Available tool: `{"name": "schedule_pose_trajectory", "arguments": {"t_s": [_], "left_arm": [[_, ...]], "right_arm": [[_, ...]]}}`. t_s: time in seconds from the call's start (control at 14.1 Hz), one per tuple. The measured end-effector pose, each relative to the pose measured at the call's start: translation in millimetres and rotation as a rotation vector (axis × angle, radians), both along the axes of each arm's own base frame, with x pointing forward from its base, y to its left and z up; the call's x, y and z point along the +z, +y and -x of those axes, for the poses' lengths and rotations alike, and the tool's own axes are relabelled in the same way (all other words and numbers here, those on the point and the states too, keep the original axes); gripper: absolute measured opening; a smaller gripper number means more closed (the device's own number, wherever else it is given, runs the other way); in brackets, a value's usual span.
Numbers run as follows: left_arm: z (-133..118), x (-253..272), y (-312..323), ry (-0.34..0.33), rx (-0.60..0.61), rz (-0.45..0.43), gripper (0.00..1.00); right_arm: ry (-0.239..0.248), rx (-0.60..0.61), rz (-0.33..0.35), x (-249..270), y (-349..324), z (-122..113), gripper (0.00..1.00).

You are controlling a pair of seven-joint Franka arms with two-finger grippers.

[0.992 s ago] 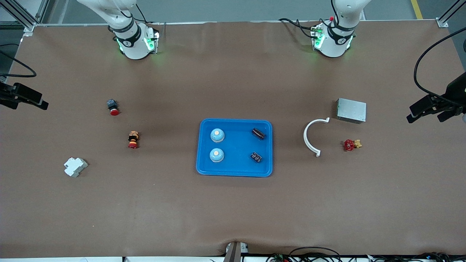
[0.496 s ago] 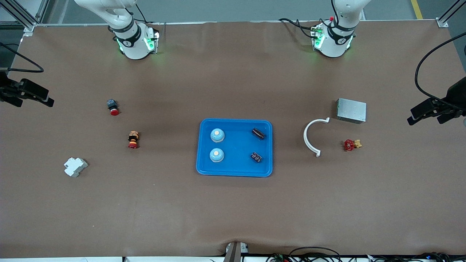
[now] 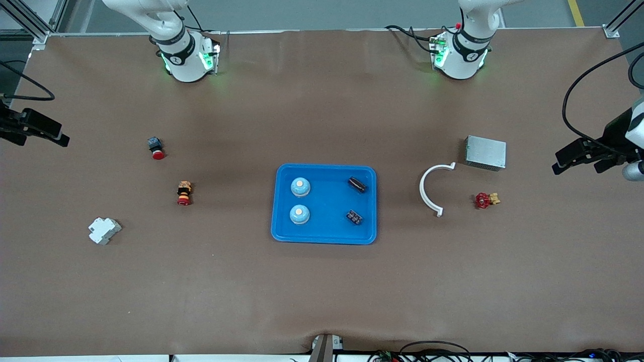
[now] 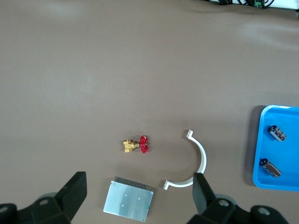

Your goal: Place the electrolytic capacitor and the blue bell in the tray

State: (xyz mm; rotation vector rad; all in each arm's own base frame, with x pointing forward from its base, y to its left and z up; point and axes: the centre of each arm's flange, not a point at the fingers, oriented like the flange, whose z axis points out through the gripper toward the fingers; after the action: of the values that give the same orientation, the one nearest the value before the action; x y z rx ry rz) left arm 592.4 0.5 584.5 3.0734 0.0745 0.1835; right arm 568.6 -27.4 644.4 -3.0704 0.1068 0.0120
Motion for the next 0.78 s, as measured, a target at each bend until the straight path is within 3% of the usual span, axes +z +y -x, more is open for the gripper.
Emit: {"name": "schedule_pose_trajectory", "arguments": {"t_s": [0.57,0.78], "left_arm": [[-0.4,-1.1,-10.3,0.002,-0.011,-0.014,1.00],[-0.4,-1.1,-10.0,0.002,-0.011,-0.014,1.00]], "right_arm": [[0.000,-0.007,0.003,-0.1,-4.8,0.3,1.00],[-0.001,-0.014,0.049,1.2,-13.2,1.4,1.00]]}}
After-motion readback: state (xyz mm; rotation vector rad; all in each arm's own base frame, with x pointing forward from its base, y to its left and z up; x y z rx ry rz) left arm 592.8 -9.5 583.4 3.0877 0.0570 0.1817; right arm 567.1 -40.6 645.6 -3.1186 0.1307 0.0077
